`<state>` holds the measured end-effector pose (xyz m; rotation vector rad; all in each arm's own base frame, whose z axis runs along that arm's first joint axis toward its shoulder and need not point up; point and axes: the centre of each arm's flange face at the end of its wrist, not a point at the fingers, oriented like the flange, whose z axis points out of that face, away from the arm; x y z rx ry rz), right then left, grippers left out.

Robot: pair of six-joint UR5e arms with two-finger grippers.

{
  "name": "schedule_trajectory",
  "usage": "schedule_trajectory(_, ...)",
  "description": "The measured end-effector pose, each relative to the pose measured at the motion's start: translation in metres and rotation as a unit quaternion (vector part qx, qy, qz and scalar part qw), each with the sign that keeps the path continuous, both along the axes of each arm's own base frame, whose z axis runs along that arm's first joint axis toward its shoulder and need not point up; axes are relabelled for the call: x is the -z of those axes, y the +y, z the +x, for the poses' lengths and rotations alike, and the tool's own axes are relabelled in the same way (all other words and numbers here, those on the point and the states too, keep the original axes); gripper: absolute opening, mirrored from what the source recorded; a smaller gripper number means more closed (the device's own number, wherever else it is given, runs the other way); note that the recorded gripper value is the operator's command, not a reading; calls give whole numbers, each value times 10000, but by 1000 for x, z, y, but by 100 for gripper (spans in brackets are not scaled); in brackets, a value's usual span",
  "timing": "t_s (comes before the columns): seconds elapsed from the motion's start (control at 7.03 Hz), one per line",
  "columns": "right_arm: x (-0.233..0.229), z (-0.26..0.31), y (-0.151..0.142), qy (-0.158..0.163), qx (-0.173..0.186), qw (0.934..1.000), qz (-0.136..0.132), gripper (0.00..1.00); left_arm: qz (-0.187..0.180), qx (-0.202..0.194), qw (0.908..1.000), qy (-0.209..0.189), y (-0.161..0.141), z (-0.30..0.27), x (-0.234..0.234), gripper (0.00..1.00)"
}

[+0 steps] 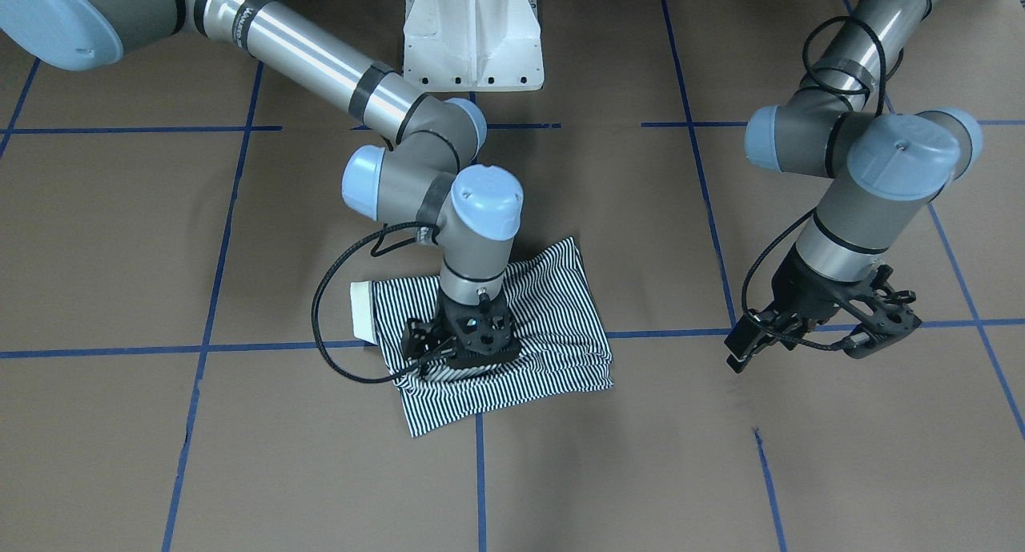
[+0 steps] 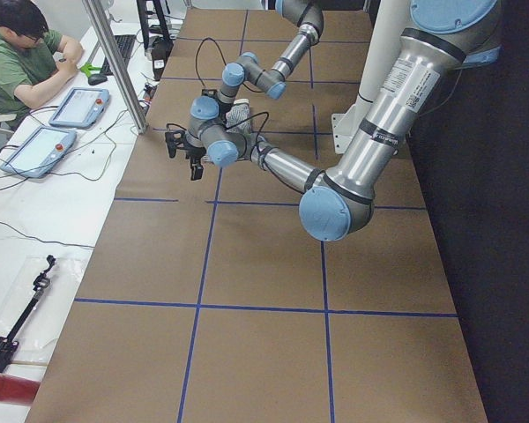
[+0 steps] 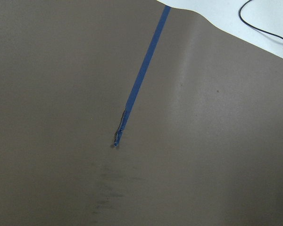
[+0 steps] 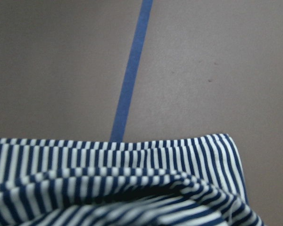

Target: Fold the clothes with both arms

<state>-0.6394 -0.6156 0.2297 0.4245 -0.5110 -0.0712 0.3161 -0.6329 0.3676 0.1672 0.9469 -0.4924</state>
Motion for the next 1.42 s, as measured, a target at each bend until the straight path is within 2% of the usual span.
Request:
schedule_trajectory(0.14, -11, 18, -25, 188, -96, 9996, 208, 100, -28, -10, 10000, 7, 0, -2, 0, 100)
schedule_trajectory(0.28, -14, 35, -47, 190, -223, 9987, 419, 100, -53, -16, 10000, 1, -1, -2, -1, 100)
schedule_trajectory(0.57, -7, 56, -71, -12, -399, 9967, 704, 100, -69, -21, 10000, 5, -1, 1, 0, 100)
schedule_trajectory(0.71, 0, 65, -79, -128, -404, 9967, 692, 100, -56, -46, 10000, 35, -5, 13, 8, 100)
schedule_trajectory(1.0, 21, 95, -95, -658, -206, 9968, 398, 100, -21, -216, 9997, 95, -2, 82, 38, 97)
schedule_trajectory(1.28, 28, 133, -101, -1172, 67, 9930, -110, 100, 89, -160, 9998, 80, 1, 147, 51, 80)
schedule_trajectory(1.42, 26, 152, -98, -1255, 134, 9914, -336, 100, 21, -89, 9998, 150, -1, 172, 58, 66)
